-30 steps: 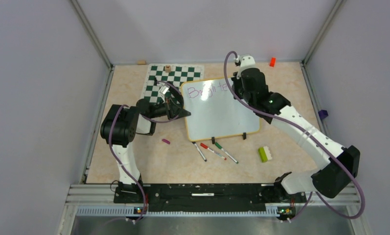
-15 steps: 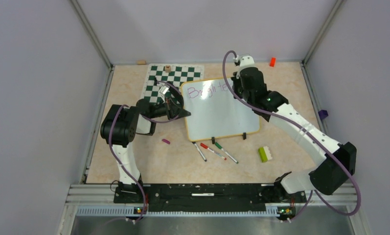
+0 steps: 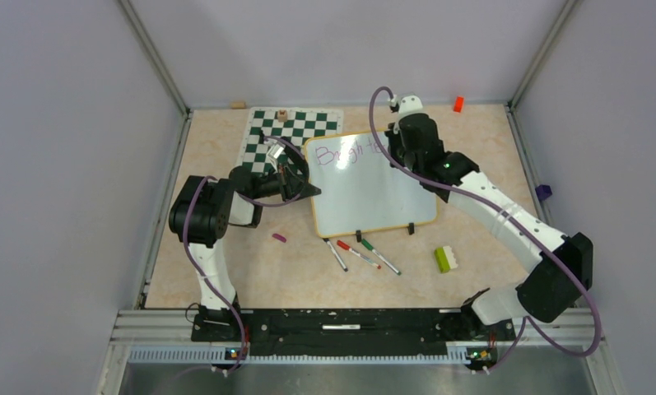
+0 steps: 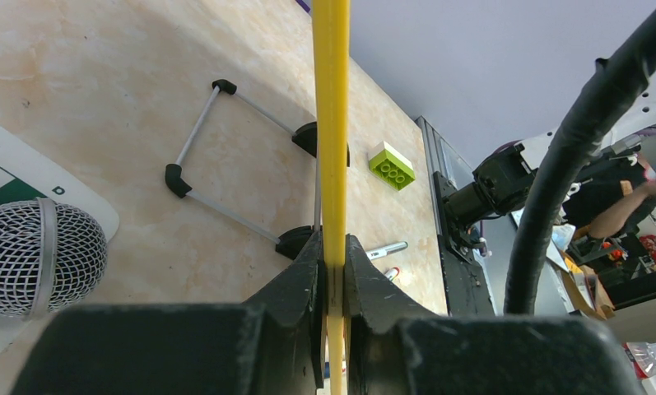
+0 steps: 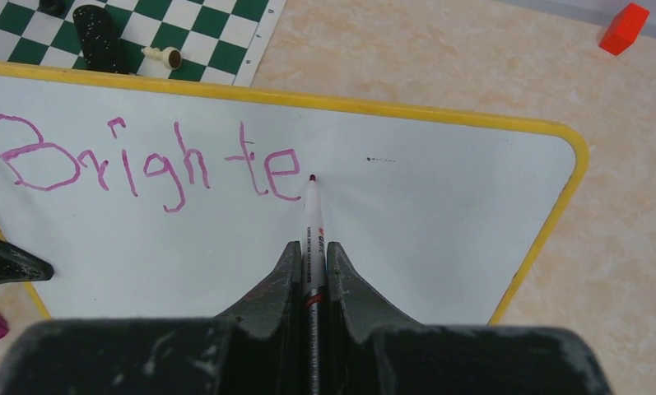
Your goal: Write a sentence on the whiteboard
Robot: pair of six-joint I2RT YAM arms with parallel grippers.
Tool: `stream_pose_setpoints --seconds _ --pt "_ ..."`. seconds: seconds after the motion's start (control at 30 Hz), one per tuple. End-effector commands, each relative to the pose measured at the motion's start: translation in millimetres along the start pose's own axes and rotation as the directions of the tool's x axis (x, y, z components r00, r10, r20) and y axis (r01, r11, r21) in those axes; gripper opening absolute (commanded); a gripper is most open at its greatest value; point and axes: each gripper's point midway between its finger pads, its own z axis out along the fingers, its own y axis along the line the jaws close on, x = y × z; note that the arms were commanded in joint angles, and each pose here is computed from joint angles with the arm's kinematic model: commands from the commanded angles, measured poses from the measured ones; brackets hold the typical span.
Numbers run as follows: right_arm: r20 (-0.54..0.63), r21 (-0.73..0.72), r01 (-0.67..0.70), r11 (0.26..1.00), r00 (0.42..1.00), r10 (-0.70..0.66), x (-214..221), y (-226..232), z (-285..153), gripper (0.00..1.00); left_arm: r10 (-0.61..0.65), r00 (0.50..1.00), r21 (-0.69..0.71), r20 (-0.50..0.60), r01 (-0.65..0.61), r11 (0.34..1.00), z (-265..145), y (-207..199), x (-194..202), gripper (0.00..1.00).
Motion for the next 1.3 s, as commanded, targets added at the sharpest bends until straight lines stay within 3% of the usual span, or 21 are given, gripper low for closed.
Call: stream_pose_setpoints --seconds 0.0,0.4,0.97,1.27 --pt "0.053 0.041 -0.024 0.999 0.998 0.022 -20 -9 4 0.00 0.127 0.992 0.049 0.001 -0.127 0.991 1 -20 -10 0.00" --pt "0.070 0.089 -0.019 0.996 0.997 0.013 -28 -18 4 0.00 0.129 0.992 0.050 0.001 -0.129 0.990 1 -20 -10 0.00" --pt "-0.006 0.052 -0.017 0.999 1.000 0.017 12 -18 -10 0.00 0.128 0.992 0.049 0.002 -0.128 0.991 1 -20 -10 0.00" --pt "0.013 0.071 -0.014 0.997 1.000 0.013 0 -19 -5 0.00 0.131 0.991 0.050 0.003 -0.131 0.990 1 -21 -11 0.00"
